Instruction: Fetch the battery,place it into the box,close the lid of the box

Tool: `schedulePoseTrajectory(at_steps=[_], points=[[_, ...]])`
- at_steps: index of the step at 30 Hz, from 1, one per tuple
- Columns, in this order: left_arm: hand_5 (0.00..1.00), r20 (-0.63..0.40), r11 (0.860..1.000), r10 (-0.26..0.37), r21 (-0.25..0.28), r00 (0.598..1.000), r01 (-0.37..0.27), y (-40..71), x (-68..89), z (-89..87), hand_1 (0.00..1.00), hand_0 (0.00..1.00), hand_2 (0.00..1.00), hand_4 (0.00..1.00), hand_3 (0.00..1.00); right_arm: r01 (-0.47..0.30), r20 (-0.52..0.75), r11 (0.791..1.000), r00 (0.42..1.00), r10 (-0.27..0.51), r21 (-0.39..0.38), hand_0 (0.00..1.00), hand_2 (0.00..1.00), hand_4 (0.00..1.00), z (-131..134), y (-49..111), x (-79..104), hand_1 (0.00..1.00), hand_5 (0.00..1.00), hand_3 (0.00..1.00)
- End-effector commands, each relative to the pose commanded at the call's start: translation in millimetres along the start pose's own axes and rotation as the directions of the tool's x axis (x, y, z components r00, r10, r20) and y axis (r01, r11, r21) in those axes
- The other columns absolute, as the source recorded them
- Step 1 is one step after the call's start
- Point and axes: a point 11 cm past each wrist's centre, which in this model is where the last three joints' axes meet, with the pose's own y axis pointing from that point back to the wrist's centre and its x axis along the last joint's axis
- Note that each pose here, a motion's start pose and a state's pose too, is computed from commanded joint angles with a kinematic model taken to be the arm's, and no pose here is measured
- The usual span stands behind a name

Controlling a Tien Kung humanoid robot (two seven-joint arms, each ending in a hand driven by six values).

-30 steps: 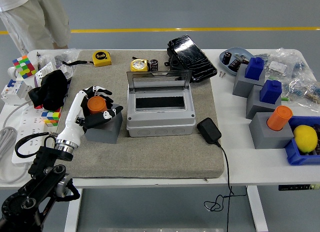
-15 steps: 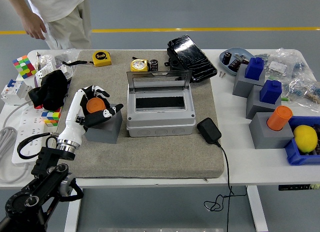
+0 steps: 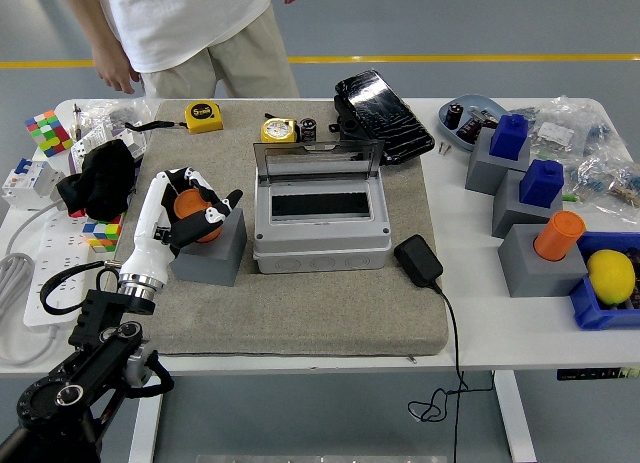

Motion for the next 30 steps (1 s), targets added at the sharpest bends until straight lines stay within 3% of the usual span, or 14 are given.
schedulePoseTrajectory(at_steps=[9,13,16,19,21,25,30], points=[[0.002,0.11,0.993,-0.115,-0.028,0.987,0.119,-8.9,-21.3,34.6,0.065,0.07,0.098,0.797,0.203,-0.002,0.005,1.0,1.0,0.002,0.002,0.606,0.673,0.977,0.4,-0.1,0.0,0.653,0.563,0.582],[0.002,0.235,0.975,-0.204,-0.042,0.95,0.22,-15.4,-46.0,58.0,0.065,0.07,0.098,0.797,0.203,-0.003,0.002,1.0,1.0,0.003,0.003,0.606,0.673,0.977,0.5,-0.1,-0.3,0.653,0.563,0.582],[0.002,0.352,0.949,-0.285,-0.025,0.892,0.313,-21.5,-70.5,70.8,0.067,0.072,0.101,0.825,0.212,-0.003,0.002,1.0,1.0,0.003,0.005,0.604,0.673,0.977,-0.6,0.0,-0.5,0.652,0.565,0.582],[0.002,0.427,0.929,-0.336,0.001,0.839,0.371,-27.5,-89.5,73.6,0.067,0.072,0.101,0.825,0.212,-0.003,0.003,1.0,1.0,0.003,0.006,0.604,0.673,0.977,-1.2,0.0,-0.6,0.652,0.565,0.582],[0.002,0.49,0.912,-0.366,0.023,0.791,0.409,-33.4,-104.1,73.1,0.071,0.075,0.104,0.882,0.22,-0.003,0.001,1.0,1.0,0.003,0.007,0.605,0.673,0.976,-2.1,0.1,-0.7,0.651,0.563,0.581],[0.002,0.559,0.889,-0.404,0.054,0.724,0.455,-40.4,-124.2,71.5,0.071,0.075,0.104,0.882,0.22,-0.003,0.005,1.0,1.0,0.003,0.008,0.605,0.673,0.976,-2.4,0.1,-0.6,0.651,0.563,0.581],[0.002,0.633,0.87,-0.423,0.085,0.648,0.485,-45.5,-139.9,65.3,0.072,0.078,0.103,0.899,0.224,-0.003,0.005,1.0,1.0,0.003,0.009,0.605,0.671,0.976,-2.8,0.2,-0.4,0.651,0.562,0.579]])
